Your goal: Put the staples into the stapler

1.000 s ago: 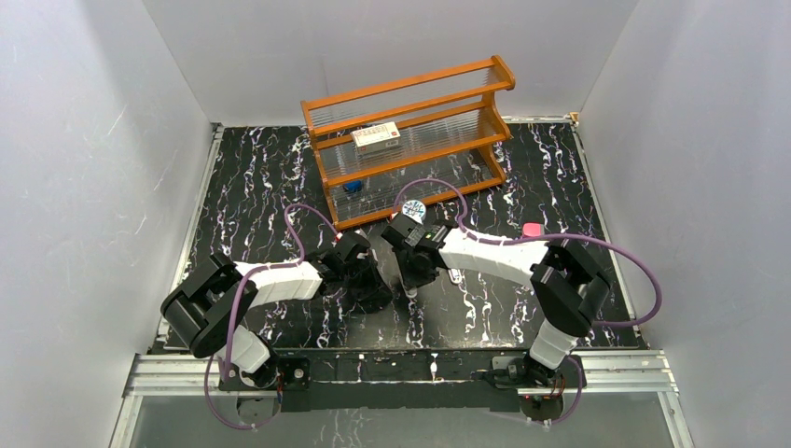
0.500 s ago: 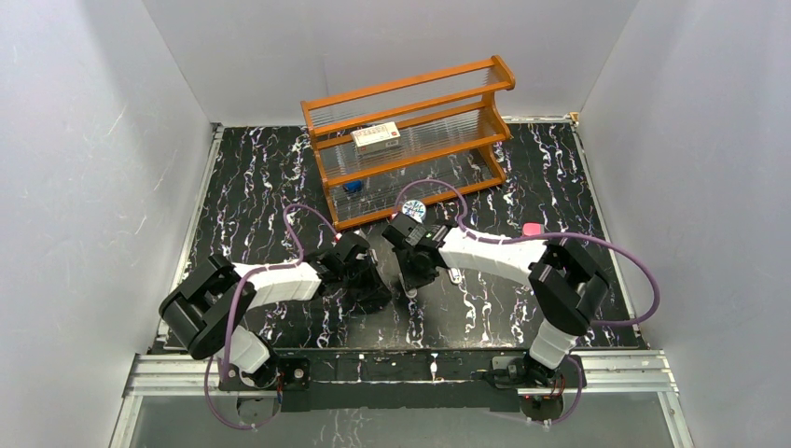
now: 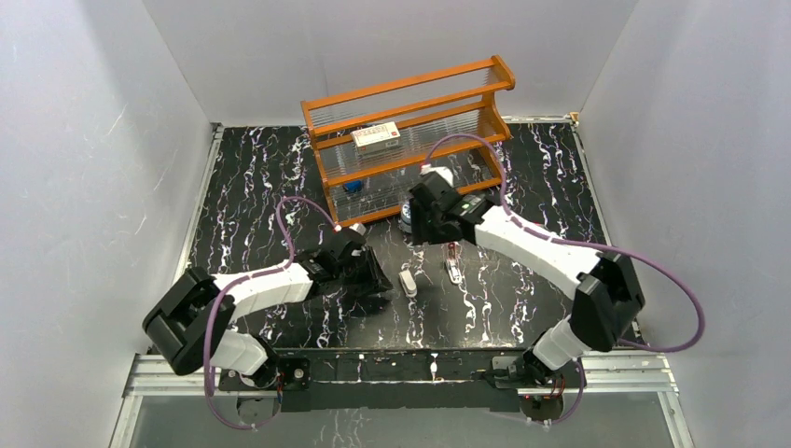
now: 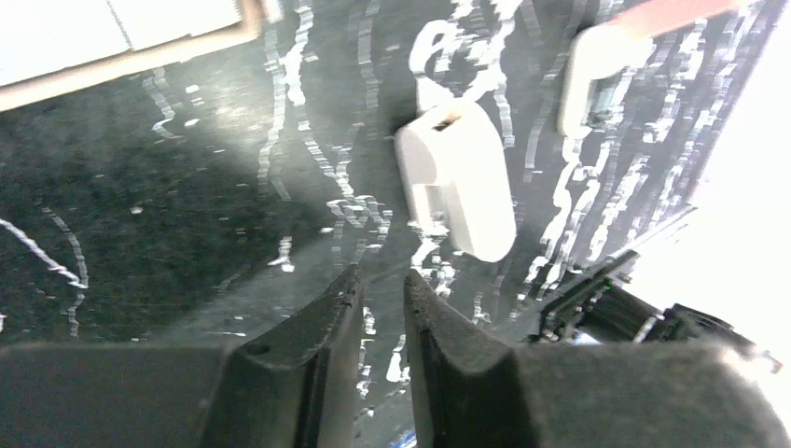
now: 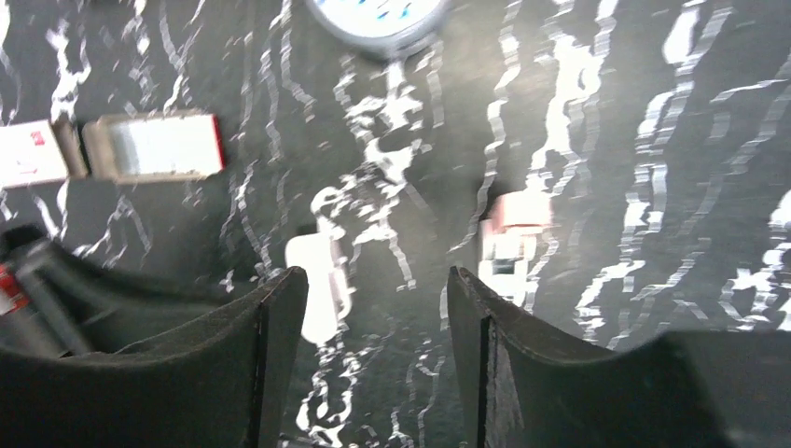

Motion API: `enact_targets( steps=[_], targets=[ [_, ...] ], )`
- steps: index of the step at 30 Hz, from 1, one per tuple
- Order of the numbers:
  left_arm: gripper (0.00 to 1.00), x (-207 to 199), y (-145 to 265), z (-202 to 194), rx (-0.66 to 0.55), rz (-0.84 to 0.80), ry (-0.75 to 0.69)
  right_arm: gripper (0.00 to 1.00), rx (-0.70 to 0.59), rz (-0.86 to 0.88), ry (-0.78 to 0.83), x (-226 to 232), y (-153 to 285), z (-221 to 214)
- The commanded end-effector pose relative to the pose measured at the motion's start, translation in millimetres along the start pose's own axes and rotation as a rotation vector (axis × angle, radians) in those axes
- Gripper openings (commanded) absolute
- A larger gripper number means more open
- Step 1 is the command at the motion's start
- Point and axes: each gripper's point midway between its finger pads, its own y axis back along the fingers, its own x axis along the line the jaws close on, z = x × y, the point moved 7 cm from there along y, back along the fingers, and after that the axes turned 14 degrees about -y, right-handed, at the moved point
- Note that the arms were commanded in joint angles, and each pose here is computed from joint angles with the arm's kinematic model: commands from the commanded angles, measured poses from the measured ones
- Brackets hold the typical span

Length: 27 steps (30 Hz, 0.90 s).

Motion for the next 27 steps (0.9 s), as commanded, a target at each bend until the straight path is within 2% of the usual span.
enact_targets(
  steps=[1,5,11,14,17,22,27],
  targets=[
    [0.25,-41.4,29.4,33.3,-0.117,-0.142,-0.127,0.68,-0.132,-0.062,-0.032,-36.1,13.8,32.0],
    [0.38,-71.8,41.5,56.2,-0.159,-0.228,-0.191,0.76,-0.116,-0.039,-0.004,-52.4,0.2,46.5],
    [0.48,-90.1,21.0,74.5,-0.12,-0.213,-0.135,0.77,-0.002,-0.082,0.065,-63.7,-29.5,53.7],
    [0.48,-96.7,7.1,81.1,-0.099,-0.213,-0.084,0.76,0.029,-0.065,0.086,-65.8,-38.1,54.1],
    [0.43,-99.5,-6.6,84.2,-0.083,-0.2,-0.072,0.74,0.062,-0.03,0.117,-65.1,-43.9,51.6],
    [0.34,-97.4,-27.8,82.6,-0.041,-0.185,-0.053,0.63,0.138,0.029,0.169,-62.3,-52.1,42.4],
    [0.34,-96.0,-50.0,75.1,0.023,-0.177,-0.042,0.58,0.168,0.017,0.171,-66.0,-54.0,35.2]
  ],
)
